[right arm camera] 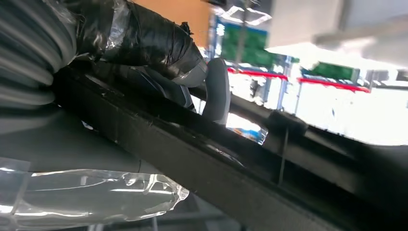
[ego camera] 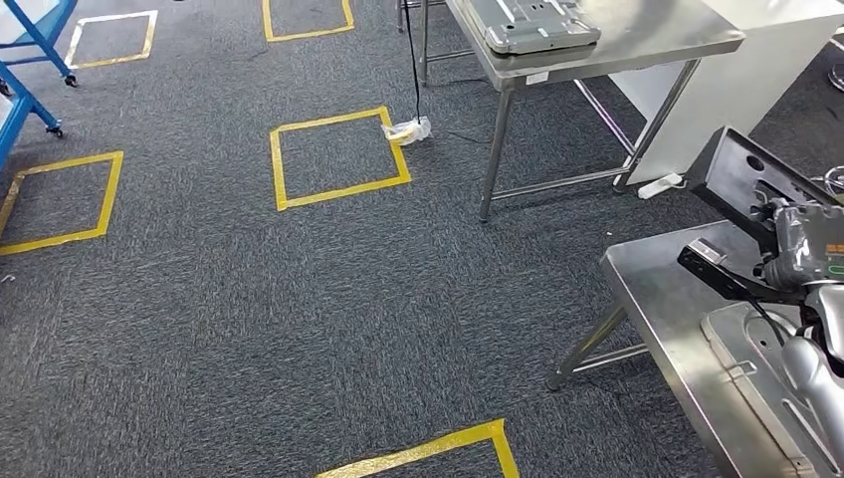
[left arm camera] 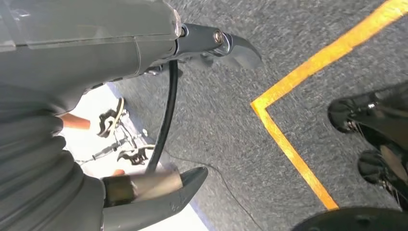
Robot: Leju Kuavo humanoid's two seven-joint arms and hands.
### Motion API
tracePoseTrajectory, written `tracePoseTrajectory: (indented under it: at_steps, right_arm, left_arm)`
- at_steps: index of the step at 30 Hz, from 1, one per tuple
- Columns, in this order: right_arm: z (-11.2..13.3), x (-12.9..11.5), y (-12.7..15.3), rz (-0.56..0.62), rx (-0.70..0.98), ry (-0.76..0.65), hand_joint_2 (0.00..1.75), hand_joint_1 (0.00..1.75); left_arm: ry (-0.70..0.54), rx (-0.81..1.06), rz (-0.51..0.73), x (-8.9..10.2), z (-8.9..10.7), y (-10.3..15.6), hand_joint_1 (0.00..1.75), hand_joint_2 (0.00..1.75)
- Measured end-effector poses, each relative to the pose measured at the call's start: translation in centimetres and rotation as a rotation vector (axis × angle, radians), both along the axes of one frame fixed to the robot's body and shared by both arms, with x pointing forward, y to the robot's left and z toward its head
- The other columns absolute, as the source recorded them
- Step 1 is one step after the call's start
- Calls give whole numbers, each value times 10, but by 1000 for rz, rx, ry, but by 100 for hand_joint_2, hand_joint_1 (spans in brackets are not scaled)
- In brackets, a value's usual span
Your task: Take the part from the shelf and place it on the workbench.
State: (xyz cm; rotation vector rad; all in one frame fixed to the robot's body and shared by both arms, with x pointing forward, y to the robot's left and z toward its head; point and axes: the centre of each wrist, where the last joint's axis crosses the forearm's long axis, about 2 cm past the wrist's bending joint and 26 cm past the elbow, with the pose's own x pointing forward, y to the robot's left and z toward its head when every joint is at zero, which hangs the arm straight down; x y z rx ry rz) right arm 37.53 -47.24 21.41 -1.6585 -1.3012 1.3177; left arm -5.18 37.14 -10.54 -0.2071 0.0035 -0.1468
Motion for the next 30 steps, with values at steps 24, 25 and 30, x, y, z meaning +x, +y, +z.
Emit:
tracePoseTrajectory:
  at_steps: [24, 25, 30]
  right_arm:
    - [-60, -24, -32, -132, 48, 198, 175, 175]
    - [-61, -24, -32, -135, 49, 202, 175, 175]
    - [-65, -24, -32, -142, 55, 211, 175, 175]
  left_arm:
    - [-11, 1, 16, 1, 1, 5, 0, 175]
    - [-12, 1, 16, 1, 1, 5, 0, 175]
    - [-15, 2, 16, 2, 1, 6, 0, 175]
